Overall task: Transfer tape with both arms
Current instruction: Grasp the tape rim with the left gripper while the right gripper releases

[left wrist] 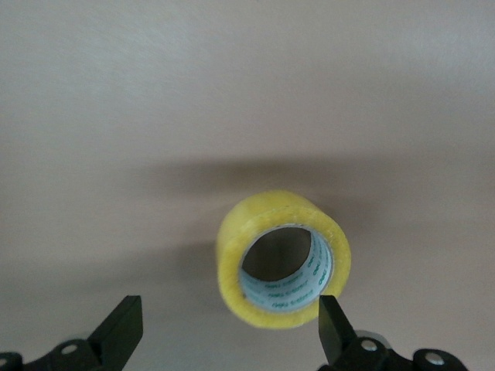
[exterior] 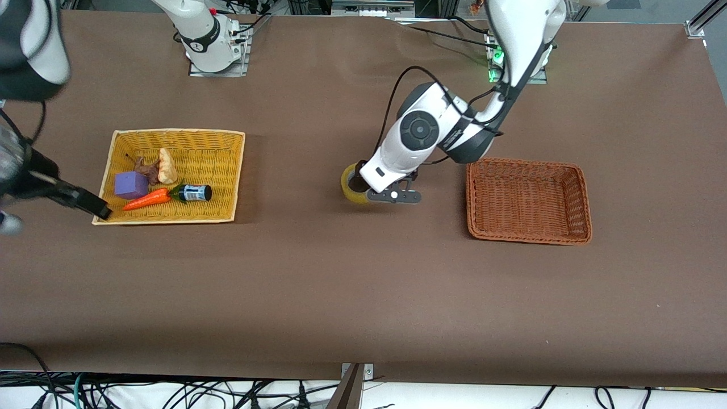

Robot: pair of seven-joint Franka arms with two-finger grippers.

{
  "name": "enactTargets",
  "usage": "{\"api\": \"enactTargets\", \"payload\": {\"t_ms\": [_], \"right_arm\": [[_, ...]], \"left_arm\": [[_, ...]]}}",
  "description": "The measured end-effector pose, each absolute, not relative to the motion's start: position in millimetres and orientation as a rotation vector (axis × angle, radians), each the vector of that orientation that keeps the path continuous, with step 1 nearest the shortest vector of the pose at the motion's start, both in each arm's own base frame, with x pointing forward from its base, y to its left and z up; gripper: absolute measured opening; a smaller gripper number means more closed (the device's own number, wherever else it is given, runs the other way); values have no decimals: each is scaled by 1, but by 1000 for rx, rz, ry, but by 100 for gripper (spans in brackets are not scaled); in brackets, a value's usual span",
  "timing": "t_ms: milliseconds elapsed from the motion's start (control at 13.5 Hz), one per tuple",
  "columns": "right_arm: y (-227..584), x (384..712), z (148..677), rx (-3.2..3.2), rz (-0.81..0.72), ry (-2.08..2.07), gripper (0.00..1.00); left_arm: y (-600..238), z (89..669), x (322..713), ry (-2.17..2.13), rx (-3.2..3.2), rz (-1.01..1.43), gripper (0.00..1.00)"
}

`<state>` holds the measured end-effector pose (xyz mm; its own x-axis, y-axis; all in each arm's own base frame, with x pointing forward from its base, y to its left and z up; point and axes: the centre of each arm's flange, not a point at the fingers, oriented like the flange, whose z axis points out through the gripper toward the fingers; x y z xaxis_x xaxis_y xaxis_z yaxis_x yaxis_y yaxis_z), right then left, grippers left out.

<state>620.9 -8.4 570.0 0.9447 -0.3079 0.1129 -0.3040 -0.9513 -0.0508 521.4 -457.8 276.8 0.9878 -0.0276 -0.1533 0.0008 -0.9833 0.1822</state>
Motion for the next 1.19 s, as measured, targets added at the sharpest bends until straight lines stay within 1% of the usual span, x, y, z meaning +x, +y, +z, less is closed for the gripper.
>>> {"api": "enactTargets", "payload": {"t_ms": [74,222,444,519,593,741,889,1037,1111,1185], "right_arm": [[-10,603,580,-3085,-156,404,100],[-18,584,591,-3117,-129,213,100],[-48,580,583,-3131,-99,79,100],[-53,579,580,-3133,-81,45,100],[-58,577,579,-3134,-69,22,100],[-65,573,583,-3136,-54,9,100],[-63,569,585,-3133,-10,-3,100],[-58,573,590,-3130,51,-16,100],[-57,578,594,-3130,64,-20,100],[-58,583,595,-3131,69,-20,100]], "left_arm": [[-464,261,517,-29,2951,-240,100],[-468,235,512,-55,2972,-249,100],[-464,206,511,-81,3011,-268,100],[-464,196,511,-78,3010,-269,97],[-465,187,510,-76,3005,-262,96],[-468,177,508,-77,3002,-260,77],[-469,181,511,-75,2996,-243,52],[-468,191,519,-70,2991,-223,32],[-466,199,523,-67,2995,-221,24],[-462,213,529,-60,3003,-232,22]]}}
